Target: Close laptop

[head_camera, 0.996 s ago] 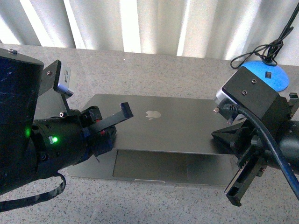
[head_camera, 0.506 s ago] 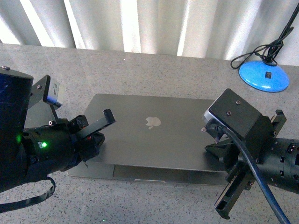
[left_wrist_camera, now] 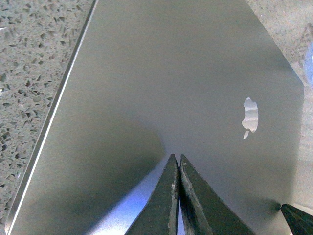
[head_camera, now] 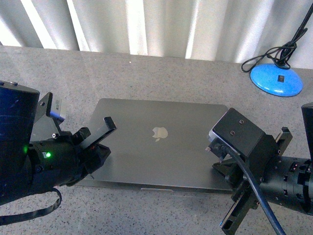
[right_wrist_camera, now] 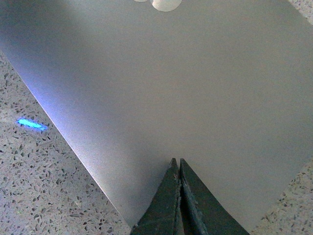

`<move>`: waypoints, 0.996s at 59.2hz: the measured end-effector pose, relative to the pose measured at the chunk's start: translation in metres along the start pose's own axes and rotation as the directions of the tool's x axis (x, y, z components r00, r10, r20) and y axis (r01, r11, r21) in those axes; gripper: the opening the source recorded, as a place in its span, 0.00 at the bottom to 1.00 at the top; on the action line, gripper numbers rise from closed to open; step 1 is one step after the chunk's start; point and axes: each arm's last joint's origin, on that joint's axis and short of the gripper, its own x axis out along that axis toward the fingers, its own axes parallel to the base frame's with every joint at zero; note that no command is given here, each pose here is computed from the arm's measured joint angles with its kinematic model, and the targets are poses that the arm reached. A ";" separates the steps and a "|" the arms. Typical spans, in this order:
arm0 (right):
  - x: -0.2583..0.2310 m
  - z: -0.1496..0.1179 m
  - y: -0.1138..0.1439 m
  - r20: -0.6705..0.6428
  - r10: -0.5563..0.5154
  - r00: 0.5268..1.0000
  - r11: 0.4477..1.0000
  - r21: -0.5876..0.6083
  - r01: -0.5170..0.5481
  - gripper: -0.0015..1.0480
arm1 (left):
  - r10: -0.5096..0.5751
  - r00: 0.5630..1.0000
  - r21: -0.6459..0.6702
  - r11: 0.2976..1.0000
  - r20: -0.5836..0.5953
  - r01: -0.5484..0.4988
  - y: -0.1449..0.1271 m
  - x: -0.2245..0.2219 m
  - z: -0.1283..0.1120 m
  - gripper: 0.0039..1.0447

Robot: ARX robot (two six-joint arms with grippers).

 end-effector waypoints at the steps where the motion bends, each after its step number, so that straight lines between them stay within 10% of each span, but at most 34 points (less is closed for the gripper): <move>1: 0.000 0.000 0.000 -0.001 0.000 1.000 1.000 0.000 0.000 0.01 | 0.000 1.000 -0.005 1.000 0.001 0.000 0.000 0.000 0.000 0.03; 59: 0.009 -0.005 0.007 -0.026 -0.001 1.000 1.000 -0.001 0.001 0.01 | 0.009 0.997 -0.129 0.991 -0.075 -0.019 0.015 0.004 -0.008 0.03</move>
